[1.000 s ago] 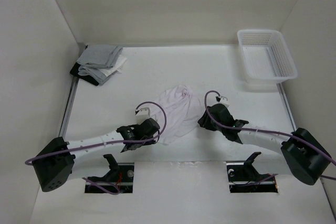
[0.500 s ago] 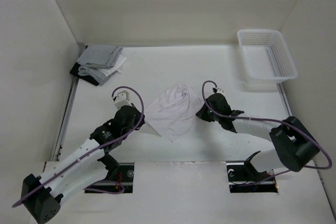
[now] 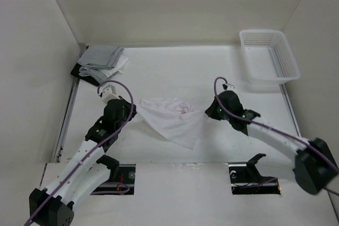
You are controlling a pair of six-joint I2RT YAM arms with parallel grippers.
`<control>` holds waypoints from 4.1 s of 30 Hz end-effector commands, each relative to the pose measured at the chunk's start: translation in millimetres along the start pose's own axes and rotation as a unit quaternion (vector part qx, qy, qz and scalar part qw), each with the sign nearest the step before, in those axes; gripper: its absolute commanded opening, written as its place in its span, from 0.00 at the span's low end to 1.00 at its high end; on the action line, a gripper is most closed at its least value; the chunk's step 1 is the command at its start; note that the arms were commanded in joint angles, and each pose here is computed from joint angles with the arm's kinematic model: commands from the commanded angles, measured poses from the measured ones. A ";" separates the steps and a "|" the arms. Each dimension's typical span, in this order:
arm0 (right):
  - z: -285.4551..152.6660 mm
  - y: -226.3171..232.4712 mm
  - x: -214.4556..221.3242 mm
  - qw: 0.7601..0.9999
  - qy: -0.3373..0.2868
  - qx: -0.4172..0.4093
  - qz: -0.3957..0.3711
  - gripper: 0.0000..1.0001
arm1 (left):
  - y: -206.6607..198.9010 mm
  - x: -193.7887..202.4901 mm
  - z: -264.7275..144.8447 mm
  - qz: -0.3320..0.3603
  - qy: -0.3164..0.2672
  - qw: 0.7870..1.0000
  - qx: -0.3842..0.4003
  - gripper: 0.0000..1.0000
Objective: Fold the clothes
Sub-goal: Flatten the tank top out
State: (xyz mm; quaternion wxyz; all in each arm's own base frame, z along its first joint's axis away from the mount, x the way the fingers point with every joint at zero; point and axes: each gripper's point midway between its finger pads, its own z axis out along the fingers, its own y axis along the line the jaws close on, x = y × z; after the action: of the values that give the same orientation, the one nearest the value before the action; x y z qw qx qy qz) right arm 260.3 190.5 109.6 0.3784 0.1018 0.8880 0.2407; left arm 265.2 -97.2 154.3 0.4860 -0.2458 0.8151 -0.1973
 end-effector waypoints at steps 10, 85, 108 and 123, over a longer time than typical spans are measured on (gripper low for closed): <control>58.4 -8.5 -62.3 0.998 -0.062 0.030 0.002 0.48 | 16.7 12.0 5.0 -0.027 0.006 1.000 0.015 0.01; -372.2 193.6 -260.2 0.905 -0.374 -0.181 -0.093 0.01 | -180.3 -293.5 -283.6 -0.113 -0.349 0.868 0.333 0.01; -127.4 198.8 -394.3 0.928 -0.339 -0.117 -0.099 0.00 | -211.6 -343.3 5.8 -0.106 -0.269 0.937 0.199 0.01; -218.6 196.3 -403.4 0.909 -0.385 -0.127 -0.098 0.00 | -226.7 -378.5 -64.6 -0.070 -0.333 0.913 0.226 0.01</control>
State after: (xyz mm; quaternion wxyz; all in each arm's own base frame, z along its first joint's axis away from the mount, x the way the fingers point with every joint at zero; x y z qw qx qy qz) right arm 396.6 141.7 602.9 0.7265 0.0425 0.6359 0.2570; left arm 433.4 -50.1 563.1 0.7386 -0.2532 0.5354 -0.3221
